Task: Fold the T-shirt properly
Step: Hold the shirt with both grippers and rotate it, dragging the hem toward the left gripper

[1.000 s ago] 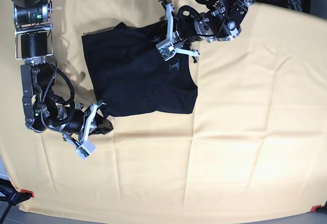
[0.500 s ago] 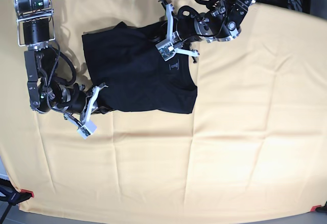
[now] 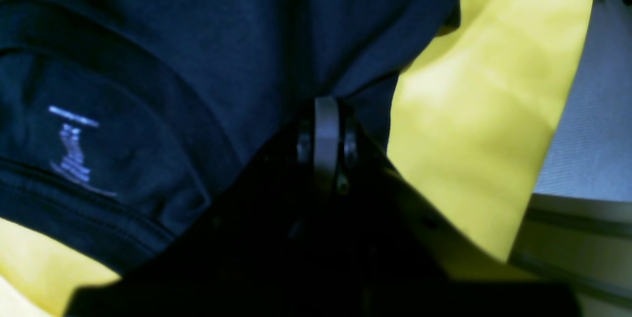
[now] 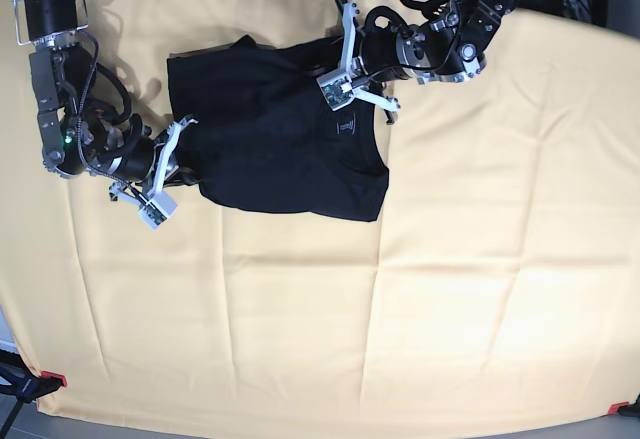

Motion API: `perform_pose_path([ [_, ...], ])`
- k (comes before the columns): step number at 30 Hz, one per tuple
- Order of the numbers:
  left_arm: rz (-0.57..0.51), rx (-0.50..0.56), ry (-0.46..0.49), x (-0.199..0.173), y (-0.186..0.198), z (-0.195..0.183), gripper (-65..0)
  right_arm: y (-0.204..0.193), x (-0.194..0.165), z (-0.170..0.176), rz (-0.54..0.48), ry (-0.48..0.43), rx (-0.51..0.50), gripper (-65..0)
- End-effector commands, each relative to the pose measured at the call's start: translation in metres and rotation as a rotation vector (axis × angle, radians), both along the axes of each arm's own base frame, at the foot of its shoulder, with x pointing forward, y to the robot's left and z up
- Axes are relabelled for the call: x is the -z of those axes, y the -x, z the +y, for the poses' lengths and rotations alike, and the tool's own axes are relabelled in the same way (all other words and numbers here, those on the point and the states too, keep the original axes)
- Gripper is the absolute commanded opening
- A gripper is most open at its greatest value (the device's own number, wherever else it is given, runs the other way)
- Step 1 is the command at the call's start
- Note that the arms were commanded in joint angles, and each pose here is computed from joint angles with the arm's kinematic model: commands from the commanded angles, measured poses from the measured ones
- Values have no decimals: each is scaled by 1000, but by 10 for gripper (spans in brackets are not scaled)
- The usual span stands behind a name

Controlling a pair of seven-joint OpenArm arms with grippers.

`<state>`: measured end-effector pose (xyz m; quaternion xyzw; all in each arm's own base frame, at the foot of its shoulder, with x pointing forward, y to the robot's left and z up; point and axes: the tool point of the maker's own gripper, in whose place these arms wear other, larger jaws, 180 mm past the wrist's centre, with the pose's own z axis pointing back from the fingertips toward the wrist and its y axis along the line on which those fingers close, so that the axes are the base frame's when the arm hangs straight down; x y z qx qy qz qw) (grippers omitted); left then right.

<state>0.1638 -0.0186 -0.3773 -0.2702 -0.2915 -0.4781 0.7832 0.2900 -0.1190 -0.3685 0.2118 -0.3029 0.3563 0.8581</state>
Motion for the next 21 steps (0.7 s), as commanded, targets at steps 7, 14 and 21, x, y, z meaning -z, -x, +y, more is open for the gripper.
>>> perform_pose_path([
  [7,-53,-19,-278,25,-8,52,-650,14,-14,-1,-34,15,-31,-650],
  [14,-107,-24,-376,23,-25,87,-650,22,-40,-20,-87,-38,57,-650],
  [21,-41,-61,-353,21,-24,91,-650,19,-64,-21,-175,-90,87,-650],
])
